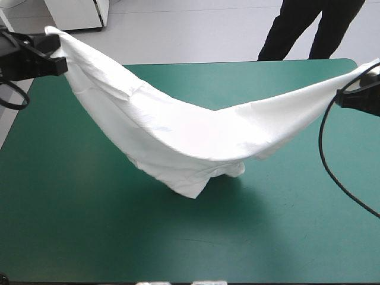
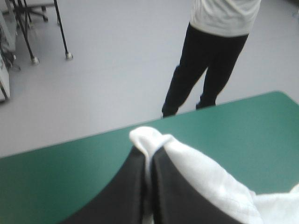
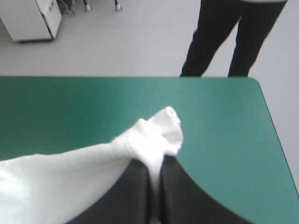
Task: Fold the cloth
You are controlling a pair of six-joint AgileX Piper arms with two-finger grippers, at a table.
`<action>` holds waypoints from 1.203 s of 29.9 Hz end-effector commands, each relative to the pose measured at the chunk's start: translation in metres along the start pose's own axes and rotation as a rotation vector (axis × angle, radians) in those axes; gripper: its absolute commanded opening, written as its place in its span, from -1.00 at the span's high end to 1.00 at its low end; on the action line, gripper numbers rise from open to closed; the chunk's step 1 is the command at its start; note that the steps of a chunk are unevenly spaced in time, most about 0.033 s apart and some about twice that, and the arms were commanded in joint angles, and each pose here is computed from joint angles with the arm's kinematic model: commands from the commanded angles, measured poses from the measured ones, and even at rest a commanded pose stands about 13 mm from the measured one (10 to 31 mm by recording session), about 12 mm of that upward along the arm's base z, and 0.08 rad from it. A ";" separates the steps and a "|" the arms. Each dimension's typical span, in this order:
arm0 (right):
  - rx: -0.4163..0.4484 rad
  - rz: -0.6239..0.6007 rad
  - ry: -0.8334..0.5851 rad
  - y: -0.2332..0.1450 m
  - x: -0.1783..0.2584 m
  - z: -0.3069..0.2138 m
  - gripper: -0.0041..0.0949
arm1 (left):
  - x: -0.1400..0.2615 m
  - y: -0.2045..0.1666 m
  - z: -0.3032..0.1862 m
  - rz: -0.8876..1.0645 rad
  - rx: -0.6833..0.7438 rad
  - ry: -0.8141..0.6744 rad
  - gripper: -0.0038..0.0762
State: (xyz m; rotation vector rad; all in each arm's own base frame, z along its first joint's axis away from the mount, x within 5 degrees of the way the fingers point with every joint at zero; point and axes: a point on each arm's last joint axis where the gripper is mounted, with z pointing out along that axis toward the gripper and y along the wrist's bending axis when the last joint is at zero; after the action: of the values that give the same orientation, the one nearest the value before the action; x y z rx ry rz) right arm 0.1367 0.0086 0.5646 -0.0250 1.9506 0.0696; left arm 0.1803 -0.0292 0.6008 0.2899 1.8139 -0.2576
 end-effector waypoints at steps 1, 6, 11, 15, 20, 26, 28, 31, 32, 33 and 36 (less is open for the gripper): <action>-0.013 -0.031 -0.195 0.002 -0.021 -0.042 0.95 | -0.017 -0.018 -0.046 0.029 0.031 -0.125 0.93; -0.021 -0.039 -0.336 0.003 -0.034 -0.080 0.95 | -0.033 -0.034 -0.090 0.082 0.038 -0.297 0.93; -0.058 -0.059 -0.449 0.007 -0.041 -0.107 0.95 | -0.040 -0.045 -0.123 0.123 0.040 -0.434 0.93; -0.058 -0.062 -0.478 0.007 -0.042 -0.113 0.95 | -0.043 -0.050 -0.135 0.136 0.048 -0.488 0.93; -0.059 -0.053 -0.402 0.007 -0.038 -0.102 0.95 | -0.038 -0.047 -0.122 0.124 0.057 -0.404 0.93; -0.095 0.008 -0.181 0.009 -0.022 -0.049 0.95 | -0.021 -0.029 -0.055 -0.021 0.123 -0.161 0.93; -0.092 0.019 -0.095 0.008 -0.010 -0.028 0.95 | -0.007 -0.022 -0.033 -0.054 0.118 -0.065 0.93; -0.096 0.033 0.052 0.008 0.014 0.009 0.95 | 0.023 -0.010 0.007 -0.098 0.122 0.111 0.93; -0.098 0.040 0.093 0.008 0.023 0.023 0.95 | 0.035 -0.006 0.019 -0.113 0.125 0.166 0.93; -0.098 0.047 0.132 0.008 0.033 0.038 0.95 | 0.047 -0.003 0.033 -0.124 0.130 0.222 0.93; -0.099 0.073 0.211 0.007 0.062 0.081 0.95 | 0.084 0.008 0.070 -0.167 0.129 0.349 0.93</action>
State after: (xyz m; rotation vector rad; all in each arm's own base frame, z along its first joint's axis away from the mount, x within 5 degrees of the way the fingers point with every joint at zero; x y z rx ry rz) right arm 0.1704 0.0208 0.4992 -0.0542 2.1859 0.2019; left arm 0.2213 -0.0364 0.5257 0.2705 2.1122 -0.4307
